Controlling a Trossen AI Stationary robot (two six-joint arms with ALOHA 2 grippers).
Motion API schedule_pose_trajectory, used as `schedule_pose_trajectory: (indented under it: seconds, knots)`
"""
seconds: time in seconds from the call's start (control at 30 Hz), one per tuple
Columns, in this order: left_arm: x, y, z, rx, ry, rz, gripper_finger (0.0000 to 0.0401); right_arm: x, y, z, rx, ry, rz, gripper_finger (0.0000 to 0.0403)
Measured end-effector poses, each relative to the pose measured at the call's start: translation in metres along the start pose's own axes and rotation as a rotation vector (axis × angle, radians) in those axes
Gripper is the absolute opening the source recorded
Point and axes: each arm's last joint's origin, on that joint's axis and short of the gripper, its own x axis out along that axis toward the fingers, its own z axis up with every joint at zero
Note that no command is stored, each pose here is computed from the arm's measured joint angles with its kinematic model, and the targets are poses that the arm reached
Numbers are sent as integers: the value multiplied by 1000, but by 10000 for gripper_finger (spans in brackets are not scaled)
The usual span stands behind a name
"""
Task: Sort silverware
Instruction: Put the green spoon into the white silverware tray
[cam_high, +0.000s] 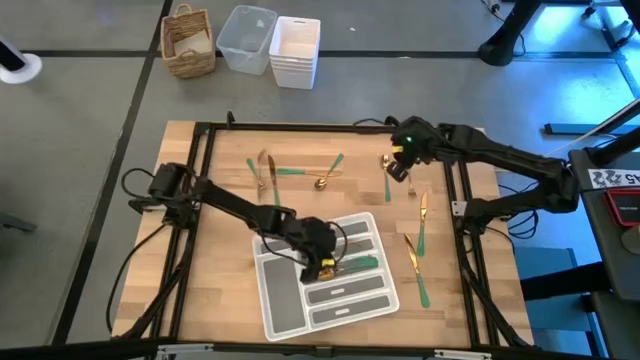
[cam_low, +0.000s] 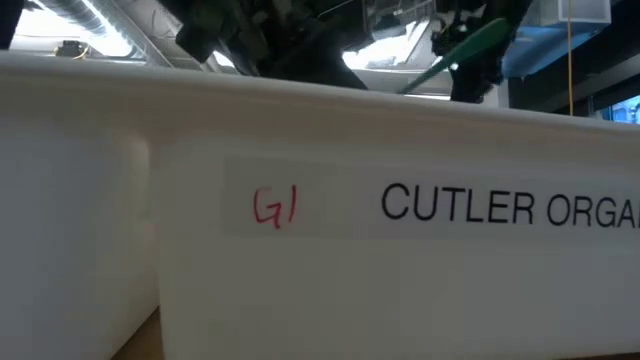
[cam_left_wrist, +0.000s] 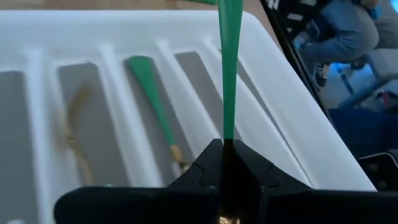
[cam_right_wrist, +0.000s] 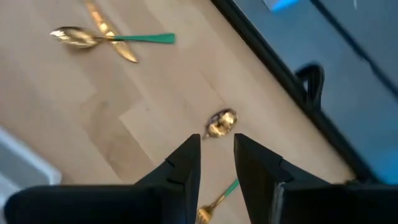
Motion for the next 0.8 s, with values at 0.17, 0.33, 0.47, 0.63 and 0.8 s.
schedule_pose_trajectory:
  seconds: [0.17,0.33,0.47,0.63,0.8]
  knots:
    - [7,-6,-8,6,45,-1,13,28,-8,-16,156,43,-32,99]
    - [16,-2,-21,-13,118,80,18,60,-2,-34,226,1,-11,99]
    - [22,1,-26,-30,127,88,17,79,1,-45,307,-64,25,99]
    - [26,3,-28,-21,124,110,35,91,2,-55,369,-96,22,99]
    - [26,3,-29,30,132,107,60,100,2,-68,408,-85,2,99]
